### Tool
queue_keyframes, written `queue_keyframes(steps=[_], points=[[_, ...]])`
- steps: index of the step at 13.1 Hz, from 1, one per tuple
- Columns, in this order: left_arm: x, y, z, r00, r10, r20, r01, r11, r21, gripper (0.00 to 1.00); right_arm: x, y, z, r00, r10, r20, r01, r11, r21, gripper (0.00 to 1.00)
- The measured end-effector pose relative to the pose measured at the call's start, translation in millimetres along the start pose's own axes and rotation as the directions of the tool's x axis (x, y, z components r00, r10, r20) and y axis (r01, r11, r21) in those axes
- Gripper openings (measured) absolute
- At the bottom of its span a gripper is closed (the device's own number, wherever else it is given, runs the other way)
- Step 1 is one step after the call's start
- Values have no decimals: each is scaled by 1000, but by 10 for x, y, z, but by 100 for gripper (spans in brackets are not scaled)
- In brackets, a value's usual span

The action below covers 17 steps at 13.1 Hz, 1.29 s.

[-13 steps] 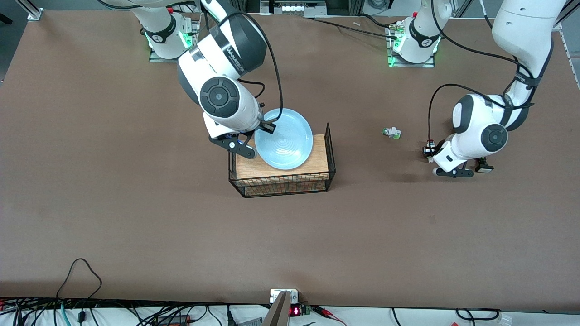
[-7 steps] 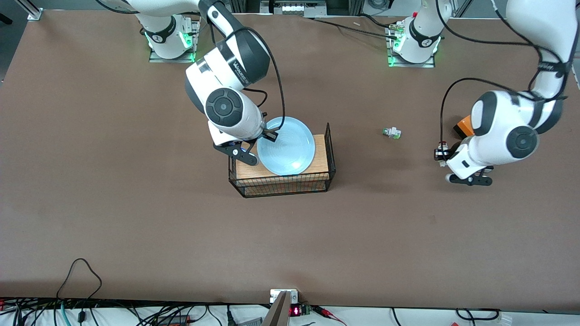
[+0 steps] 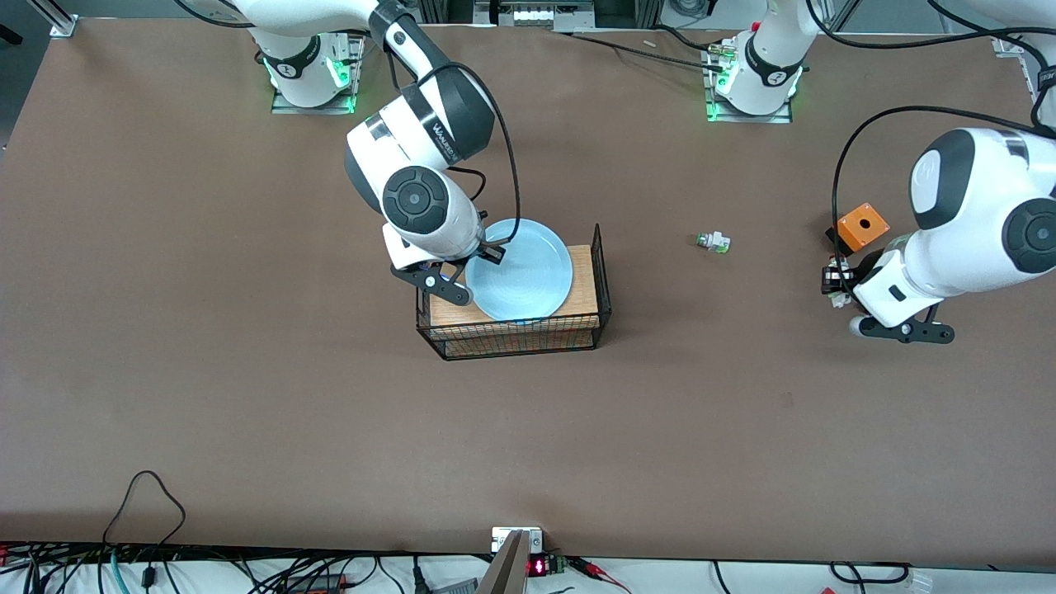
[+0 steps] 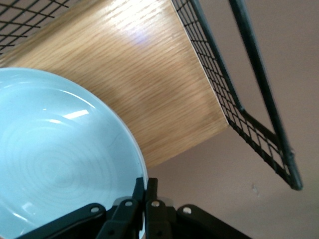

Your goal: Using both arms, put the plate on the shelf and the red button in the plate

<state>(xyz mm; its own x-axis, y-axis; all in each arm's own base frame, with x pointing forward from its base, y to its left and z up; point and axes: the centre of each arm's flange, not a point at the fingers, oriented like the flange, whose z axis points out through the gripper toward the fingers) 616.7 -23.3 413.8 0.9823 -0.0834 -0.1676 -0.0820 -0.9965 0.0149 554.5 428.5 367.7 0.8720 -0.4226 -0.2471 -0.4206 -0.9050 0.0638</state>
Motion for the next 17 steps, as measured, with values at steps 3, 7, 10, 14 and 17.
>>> queue_keyframes(steps=[3, 7, 10, 14, 17], points=[[-36, 180, -362, 999, 27, -33, -27, 1000, 3, 33, 5, 4, 104, 1000, 2, -1, -2, 1000, -2, 4], [-86, 349, -698, 997, 52, -55, -52, 999, 6, 33, 27, 22, 173, 1000, 6, -1, -6, 1000, -10, 13], [-97, 427, -812, 996, 65, -64, -65, 998, 5, 33, 110, 58, 151, 1000, 20, -7, -20, 1000, -3, 37], [-132, 741, -984, 993, 88, -78, -88, 996, 0, 33, 194, -9, -1, 998, 29, -58, -24, 996, 88, 78], [-208, 1265, -1007, 995, 68, -80, -69, 998, -13, 33, 301, -2, -352, 997, 65, -38, -56, 980, 193, 100]])
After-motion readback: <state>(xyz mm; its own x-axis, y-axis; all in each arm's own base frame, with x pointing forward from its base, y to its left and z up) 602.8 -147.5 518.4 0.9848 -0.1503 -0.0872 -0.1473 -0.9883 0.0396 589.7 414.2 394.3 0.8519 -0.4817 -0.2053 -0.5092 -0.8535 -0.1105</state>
